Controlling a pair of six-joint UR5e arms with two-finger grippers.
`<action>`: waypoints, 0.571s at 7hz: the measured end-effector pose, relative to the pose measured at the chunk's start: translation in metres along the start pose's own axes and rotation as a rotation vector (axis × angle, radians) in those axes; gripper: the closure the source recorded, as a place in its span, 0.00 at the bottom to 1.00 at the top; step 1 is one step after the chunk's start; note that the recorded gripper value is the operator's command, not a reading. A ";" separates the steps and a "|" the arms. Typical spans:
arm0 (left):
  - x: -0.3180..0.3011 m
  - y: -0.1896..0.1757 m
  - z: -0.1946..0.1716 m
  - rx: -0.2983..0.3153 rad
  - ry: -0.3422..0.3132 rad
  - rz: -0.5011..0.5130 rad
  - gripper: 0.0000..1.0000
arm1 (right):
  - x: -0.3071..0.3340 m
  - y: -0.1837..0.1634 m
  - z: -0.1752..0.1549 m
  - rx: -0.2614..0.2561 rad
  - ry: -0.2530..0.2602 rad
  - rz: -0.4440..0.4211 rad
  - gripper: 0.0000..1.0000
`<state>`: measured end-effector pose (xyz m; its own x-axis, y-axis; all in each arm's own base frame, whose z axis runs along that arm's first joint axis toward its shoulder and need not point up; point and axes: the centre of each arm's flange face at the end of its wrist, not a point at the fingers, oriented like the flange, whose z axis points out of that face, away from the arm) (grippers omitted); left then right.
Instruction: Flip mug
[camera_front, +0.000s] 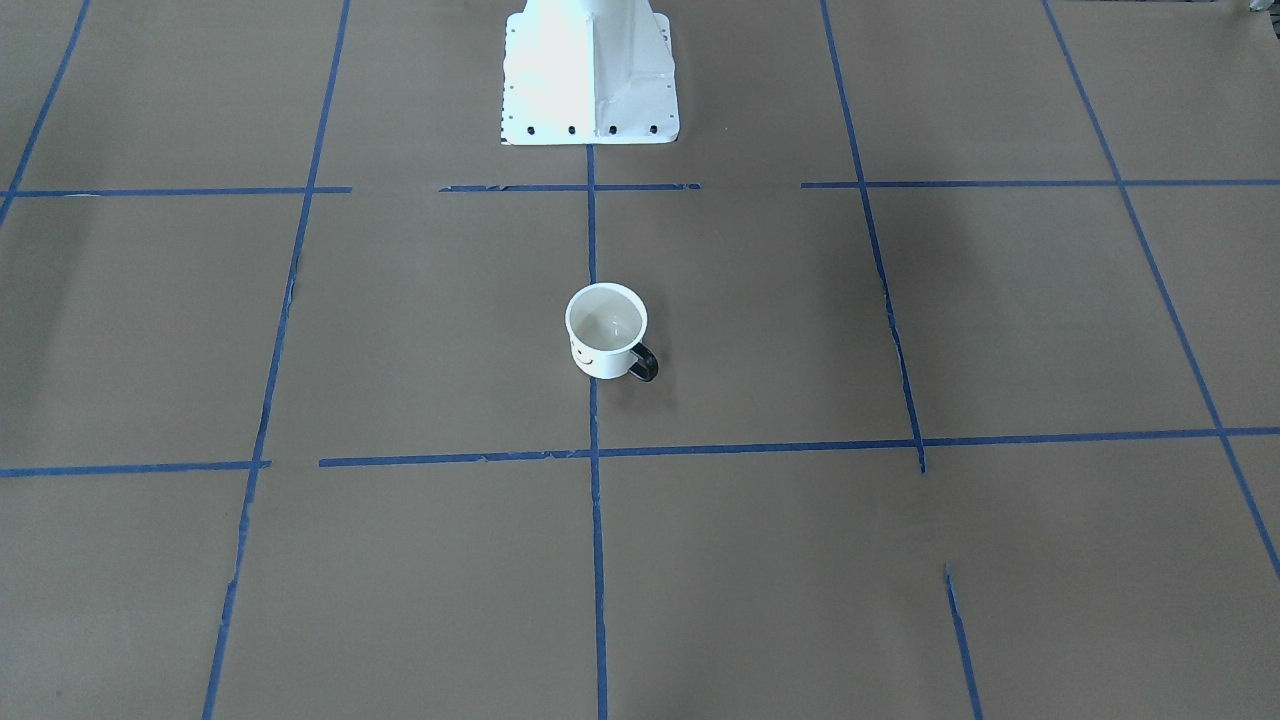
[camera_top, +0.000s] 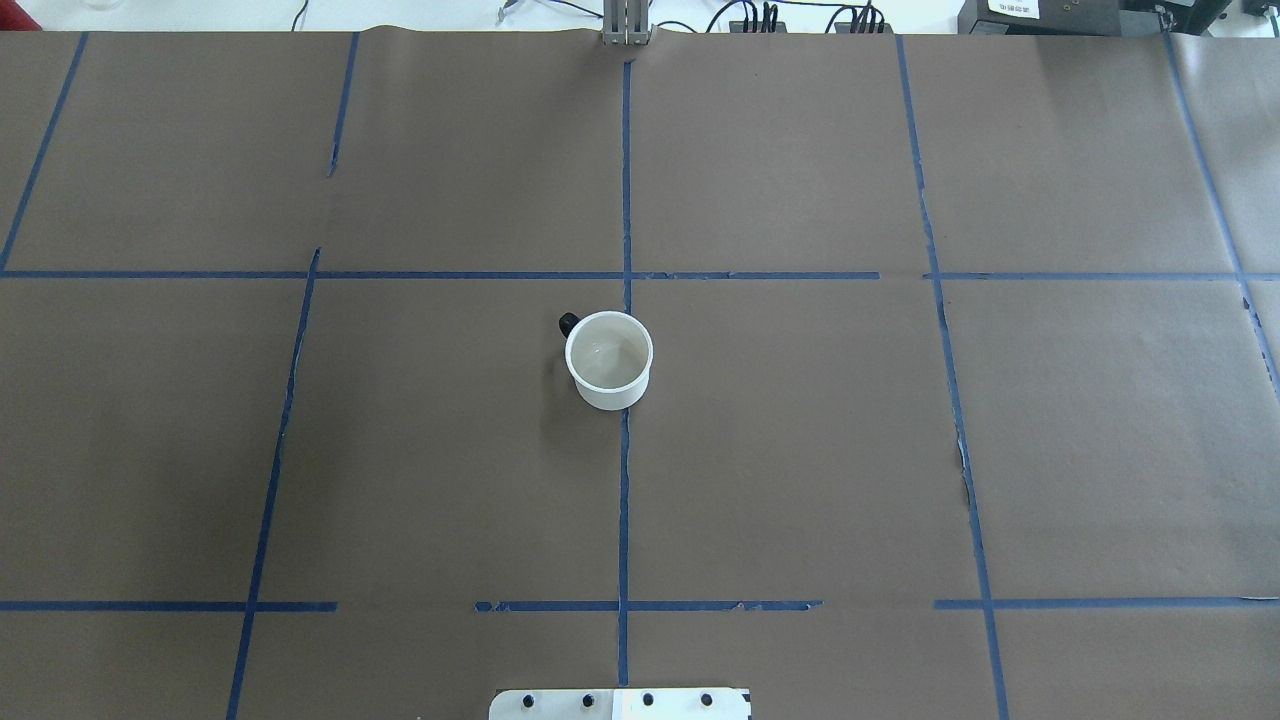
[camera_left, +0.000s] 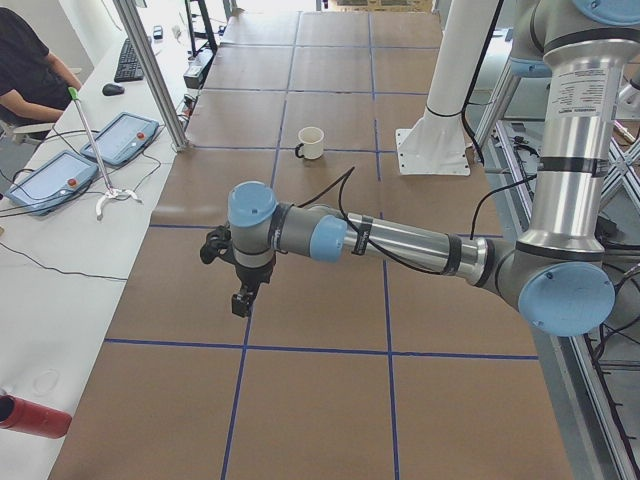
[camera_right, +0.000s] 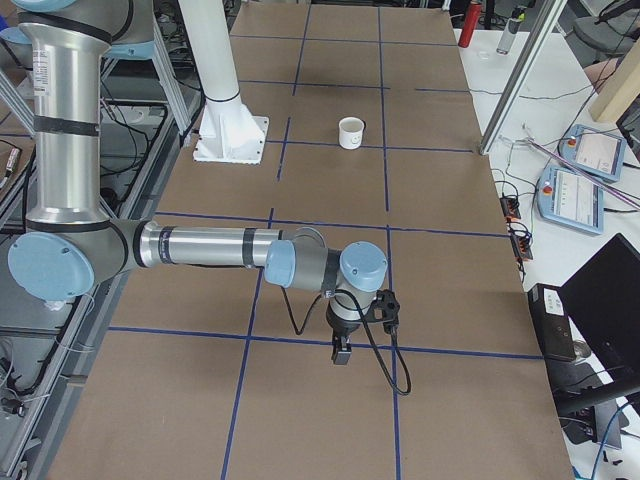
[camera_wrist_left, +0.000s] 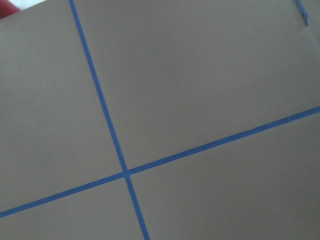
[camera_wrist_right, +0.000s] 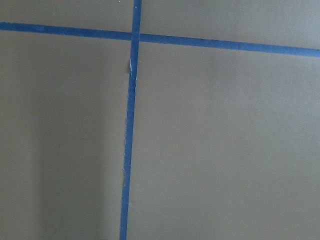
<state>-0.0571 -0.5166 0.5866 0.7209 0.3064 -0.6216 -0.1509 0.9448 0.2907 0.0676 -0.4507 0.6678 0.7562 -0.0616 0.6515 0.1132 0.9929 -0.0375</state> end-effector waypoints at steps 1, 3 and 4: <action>-0.022 0.014 0.003 -0.025 0.036 -0.046 0.00 | 0.000 0.000 0.000 0.000 0.000 0.000 0.00; -0.026 0.023 0.000 -0.062 0.078 -0.105 0.00 | 0.000 0.000 0.000 0.000 0.000 0.000 0.00; -0.026 0.024 0.000 -0.071 0.083 -0.117 0.00 | 0.000 0.000 0.000 0.000 0.000 0.000 0.00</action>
<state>-0.0796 -0.5016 0.6101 0.6782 0.1992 -0.7074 -0.1188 0.9796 0.1619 0.0676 -0.4508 0.6675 0.7562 -0.0620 0.6514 0.1132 0.9929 -0.0370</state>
